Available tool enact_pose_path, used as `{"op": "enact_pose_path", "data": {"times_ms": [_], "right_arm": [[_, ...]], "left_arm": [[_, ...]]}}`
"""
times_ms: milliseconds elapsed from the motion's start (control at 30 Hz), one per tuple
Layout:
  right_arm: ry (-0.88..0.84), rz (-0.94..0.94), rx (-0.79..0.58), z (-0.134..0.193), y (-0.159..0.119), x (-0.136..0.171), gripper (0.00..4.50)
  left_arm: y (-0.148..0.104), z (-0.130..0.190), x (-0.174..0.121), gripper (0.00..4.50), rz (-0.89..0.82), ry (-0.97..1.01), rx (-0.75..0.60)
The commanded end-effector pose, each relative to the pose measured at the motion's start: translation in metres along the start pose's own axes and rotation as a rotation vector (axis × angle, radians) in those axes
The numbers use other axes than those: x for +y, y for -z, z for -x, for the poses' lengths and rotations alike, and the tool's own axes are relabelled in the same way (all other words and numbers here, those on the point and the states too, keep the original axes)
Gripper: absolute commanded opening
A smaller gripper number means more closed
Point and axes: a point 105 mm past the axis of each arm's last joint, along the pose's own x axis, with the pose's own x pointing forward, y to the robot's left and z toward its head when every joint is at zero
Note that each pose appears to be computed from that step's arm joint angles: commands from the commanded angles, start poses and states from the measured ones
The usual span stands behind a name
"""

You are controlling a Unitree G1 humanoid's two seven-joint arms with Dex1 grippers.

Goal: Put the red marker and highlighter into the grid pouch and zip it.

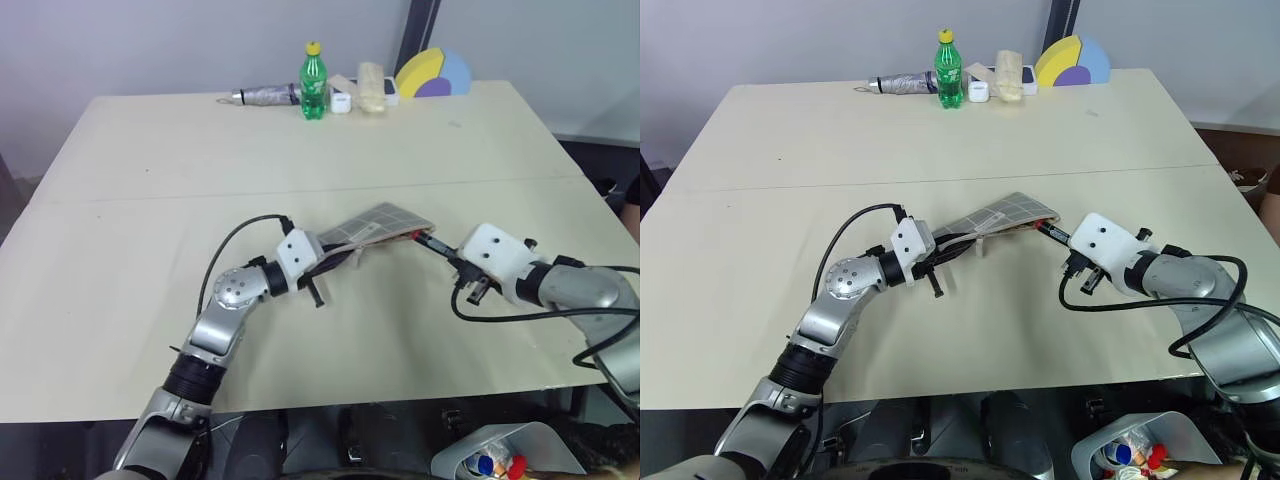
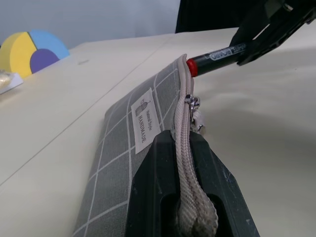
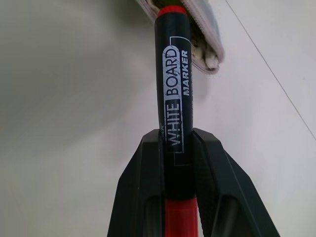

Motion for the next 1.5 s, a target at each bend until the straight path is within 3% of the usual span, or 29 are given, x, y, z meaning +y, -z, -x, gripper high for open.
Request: {"op": "enact_pose_path", "data": {"times_ms": [33, 333, 600, 867, 1067, 1267, 1500], "right_arm": [[0.007, 0.063, -0.031, -0.002, -0.011, -0.003, 0.27], [-0.087, 0.306, -0.045, -0.012, -0.028, 0.020, 0.27], [-0.180, 0.440, -0.170, -0.021, -0.068, 0.048, 0.27], [-0.149, 0.291, -0.220, -0.001, -0.080, 0.024, 4.40], [-0.117, 0.138, -0.273, 0.020, -0.088, 0.000, 4.46], [-0.058, 0.018, -0.281, 0.031, -0.081, -0.021, 4.46], [-0.187, -0.249, -0.423, 0.025, -0.101, 0.006, 4.46]], "left_arm": [[-0.014, -0.001, -0.009, 0.00, -0.033, 0.050, -0.042], [-0.012, 0.005, -0.020, 0.00, -0.086, 0.155, -0.002], [-0.011, 0.009, -0.025, 0.00, -0.131, 0.252, 0.024], [-0.011, 0.011, -0.012, 0.00, -0.085, 0.188, 0.024], [-0.019, 0.008, -0.003, 0.00, 0.014, 0.131, -0.018], [-0.043, -0.004, 0.018, 0.00, 0.183, 0.018, -0.133], [-0.065, -0.021, 0.032, 0.00, 0.344, -0.067, -0.228]]}}
